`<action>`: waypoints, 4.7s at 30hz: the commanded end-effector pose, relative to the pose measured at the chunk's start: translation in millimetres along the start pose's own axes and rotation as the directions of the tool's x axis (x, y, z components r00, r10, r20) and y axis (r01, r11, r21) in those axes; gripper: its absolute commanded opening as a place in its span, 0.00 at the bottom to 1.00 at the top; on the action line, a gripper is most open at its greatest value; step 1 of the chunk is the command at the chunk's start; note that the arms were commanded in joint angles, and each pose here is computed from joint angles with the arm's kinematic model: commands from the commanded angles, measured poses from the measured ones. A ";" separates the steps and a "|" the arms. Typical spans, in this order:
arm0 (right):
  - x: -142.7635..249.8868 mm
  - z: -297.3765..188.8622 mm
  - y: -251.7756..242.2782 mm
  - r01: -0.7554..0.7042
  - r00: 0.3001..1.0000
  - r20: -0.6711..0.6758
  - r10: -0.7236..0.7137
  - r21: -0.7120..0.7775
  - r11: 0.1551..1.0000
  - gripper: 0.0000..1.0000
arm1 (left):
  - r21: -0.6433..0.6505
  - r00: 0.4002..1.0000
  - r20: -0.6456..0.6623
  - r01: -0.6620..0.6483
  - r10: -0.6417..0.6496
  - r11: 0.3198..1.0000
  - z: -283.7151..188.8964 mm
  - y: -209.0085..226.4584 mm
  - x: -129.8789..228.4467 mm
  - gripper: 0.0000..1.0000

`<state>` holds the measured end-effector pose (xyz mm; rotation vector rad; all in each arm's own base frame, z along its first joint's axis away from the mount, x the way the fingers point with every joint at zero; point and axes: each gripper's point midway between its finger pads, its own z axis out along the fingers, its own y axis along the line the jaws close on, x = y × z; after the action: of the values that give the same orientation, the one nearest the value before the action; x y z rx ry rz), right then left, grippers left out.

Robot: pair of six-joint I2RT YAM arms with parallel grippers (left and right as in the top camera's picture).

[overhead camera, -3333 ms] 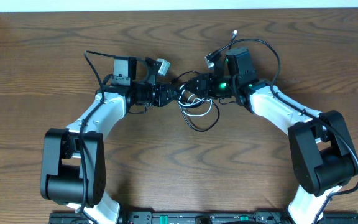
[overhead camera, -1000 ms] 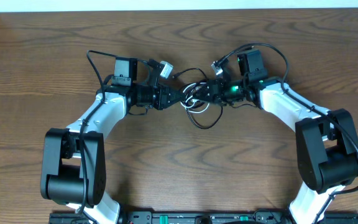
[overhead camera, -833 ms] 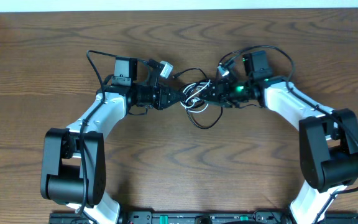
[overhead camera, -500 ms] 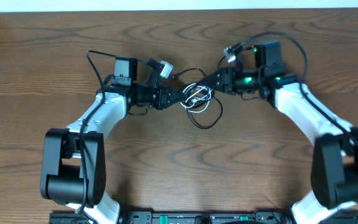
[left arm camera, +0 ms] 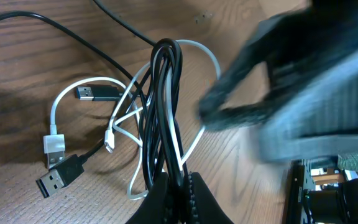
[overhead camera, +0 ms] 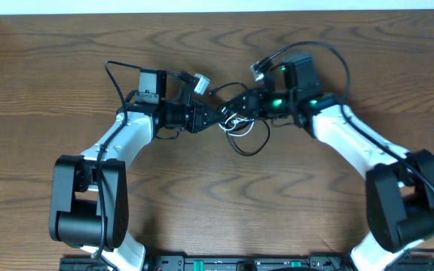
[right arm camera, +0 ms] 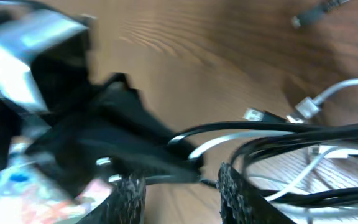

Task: Untangle cables

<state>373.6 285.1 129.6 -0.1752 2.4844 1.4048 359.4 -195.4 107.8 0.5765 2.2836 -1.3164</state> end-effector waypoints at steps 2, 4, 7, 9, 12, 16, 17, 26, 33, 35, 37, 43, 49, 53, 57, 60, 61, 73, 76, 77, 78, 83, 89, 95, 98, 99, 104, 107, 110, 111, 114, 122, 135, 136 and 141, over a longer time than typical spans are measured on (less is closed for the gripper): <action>-2.1 6.4 -21.3 -0.030 0.999 0.022 0.028 0.078 0.997 0.33 | -0.007 1.000 -0.007 -0.013 0.013 1.000 1.4 5.2 2.6 0.08; -1.6 6.0 -25.1 -0.034 0.999 0.024 0.032 0.097 0.995 0.33 | -0.007 1.000 -0.007 -0.013 0.013 1.000 1.4 5.2 2.6 0.07; 0.9 5.5 -32.2 -0.052 0.998 0.024 0.049 0.133 0.990 0.33 | -0.007 1.000 -0.006 -0.013 0.013 1.000 1.4 5.2 2.5 0.07; 2.2 5.6 -37.2 -0.060 0.998 0.029 0.056 0.162 0.985 0.33 | -0.007 1.000 -0.006 -0.013 0.013 1.000 1.4 5.2 2.5 0.07; 2.2 8.2 -39.5 -0.055 0.998 0.039 0.048 0.188 0.981 0.33 | -0.007 1.000 -0.006 -0.013 0.013 1.000 1.4 5.2 2.5 0.07; 3.7 14.5 -42.3 -0.037 0.998 0.055 0.024 0.241 0.970 0.33 | -0.007 1.000 -0.006 -0.013 0.013 1.000 1.4 5.2 2.5 0.07; 4.0 16.2 -40.9 -0.031 0.998 0.056 0.017 0.243 0.970 0.33 | -0.007 1.000 -0.007 -0.013 0.013 1.000 1.4 5.2 2.6 0.07; 2.6 27.0 -38.8 -0.002 0.994 0.101 -0.031 0.311 0.950 0.30 | -0.007 1.000 -0.006 -0.013 0.013 1.000 1.4 5.2 2.5 0.07; 1.2 25.1 -42.6 -0.014 0.994 0.111 -0.023 0.327 0.945 0.08 | -0.007 1.000 -0.006 -0.013 0.013 1.000 1.4 5.3 2.6 0.08; 0.1 23.4 -44.1 -0.019 0.993 0.113 -0.019 0.327 0.945 0.01 | -0.008 1.000 -0.007 -0.013 0.013 1.000 1.4 5.4 2.6 0.08; -0.6 22.3 -44.2 -0.020 0.994 0.111 -0.016 0.319 0.947 0.01 | -0.008 1.000 -0.006 -0.013 0.013 1.000 1.4 5.4 2.6 0.07; 0.4 19.7 -37.2 0.020 0.997 0.068 -0.038 0.250 0.968 0.01 | -0.008 1.000 -0.006 -0.014 0.014 1.000 1.4 5.5 2.6 0.07; -5.4 8.2 -20.7 0.053 0.998 0.031 -0.056 0.083 0.995 0.01 | -0.060 1.000 -0.011 -0.010 0.010 0.998 1.1 14.3 3.2 0.08; -12.0 -8.3 -10.7 0.052 0.999 0.016 -0.051 -0.046 0.998 0.01 | -0.060 1.000 -0.010 -0.009 0.008 0.998 1.1 14.3 3.2 0.07; -14.2 -24.5 5.1 0.093 0.995 -0.003 -0.095 -0.187 0.978 0.01 | -0.073 1.000 -0.011 -0.009 0.008 0.997 0.9 16.6 3.4 0.07; -15.4 -30.8 11.6 0.120 0.992 -0.002 -0.124 -0.238 0.964 0.01 | -0.091 1.000 -0.013 -0.009 0.008 0.996 0.6 19.7 3.6 0.08; -15.9 -31.2 11.0 0.119 0.992 0.000 -0.123 -0.236 0.964 0.01 | -0.090 1.000 -0.013 -0.009 0.008 0.996 0.7 19.6 3.6 0.08; -4.4 -2.3 -25.3 0.050 0.999 0.007 -0.051 0.049 0.998 0.24 | -0.090 1.000 -0.011 0.009 -0.010 0.996 0.7 19.5 3.5 0.07; 0.5 9.1 -30.0 0.068 0.997 0.015 -0.071 0.134 0.989 0.34 | -0.090 1.000 -0.011 0.010 -0.011 0.996 0.7 19.4 3.6 0.07; 1.5 12.6 -30.8 0.076 0.997 0.019 -0.080 0.159 0.984 0.37 | -0.090 1.000 -0.011 0.010 -0.011 0.996 0.7 19.4 3.6 0.07; 2.1 15.2 -31.8 0.083 0.996 0.023 -0.089 0.180 0.980 0.39 | -0.090 1.000 -0.011 0.010 -0.011 0.996 0.7 19.4 3.6 0.08; 4.3 24.9 -36.5 0.097 0.992 0.047 -0.114 0.273 0.957 0.43 | -0.085 1.000 -0.011 0.010 -0.011 0.996 0.7 18.6 3.5 0.07; -5.2 27.1 -45.0 0.069 0.988 0.107 -0.111 0.335 0.940 0.41 | -0.085 1.000 -0.010 0.013 -0.014 0.996 0.7 18.6 3.5 0.08; -4.8 35.6 -57.3 0.033 0.991 0.114 -0.076 0.340 0.940 0.39 | -0.082 1.000 -0.010 0.013 -0.014 0.997 0.8 18.1 3.4 0.07; -4.9 40.8 -61.3 0.029 0.991 0.114 -0.071 0.331 0.943 0.35 | -0.082 1.000 -0.010 0.013 -0.014 0.997 0.8 18.2 3.4 0.07; -4.5 41.8 -59.8 0.032 0.991 0.111 -0.071 0.321 0.946 0.27 | -0.082 1.000 -0.010 0.013 -0.014 0.997 0.8 18.2 3.5 0.07; -13.9 41.9 -41.3 0.068 0.988 0.119 -0.095 0.215 0.974 0.06 | -0.094 1.000 -0.011 0.013 -0.014 0.995 0.6 20.2 3.6 0.07; -16.5 37.0 -30.0 0.080 0.991 0.101 -0.092 0.120 0.990 0.01 | -0.094 1.000 -0.011 0.013 -0.014 0.996 0.6 20.1 3.6 0.07; -15.2 25.2 -14.9 0.100 0.994 0.051 -0.099 -0.028 0.995 0.01 | -0.095 1.000 -0.011 0.013 -0.014 0.995 0.6 20.3 3.6 0.07; -15.2 20.8 -9.3 0.115 0.993 0.040 -0.112 -0.076 0.990 0.01 | -0.095 1.000 -0.011 0.012 -0.013 0.995 0.6 20.3 3.5 0.07; -13.0 2.3 10.8 0.173 0.984 0.007 -0.177 -0.247 0.953 0.01 | -0.151 1.000 -0.013 0.013 -0.015 0.988 -0.6 30.0 4.2 0.07; -12.7 -18.2 22.1 0.217 0.972 0.000 -0.233 -0.367 0.905 0.01 | -0.160 0.999 -0.010 0.039 -0.041 0.986 -0.8 31.4 4.3 0.08; -12.1 -18.0 22.5 0.215 0.973 -0.003 -0.232 -0.369 0.904 0.01 | -0.003 1.000 0.013 0.009 -0.009 1.000 1.3 4.7 -3.5 0.32; -12.2 -18.1 22.4 0.215 0.973 -0.003 -0.232 -0.369 0.904 0.01 | 0.022 1.000 0.016 0.005 -0.005 1.000 1.3 0.4 -4.2 0.32; -12.1 -18.1 22.5 0.214 0.973 -0.003 -0.232 -0.369 0.904 0.01 | 0.072 1.000 0.021 -0.003 0.001 0.997 0.8 -8.1 -5.7 0.32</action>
<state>379.4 281.7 156.6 -0.5180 2.1544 1.7356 365.3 -196.4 111.7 0.5644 2.2588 -1.3220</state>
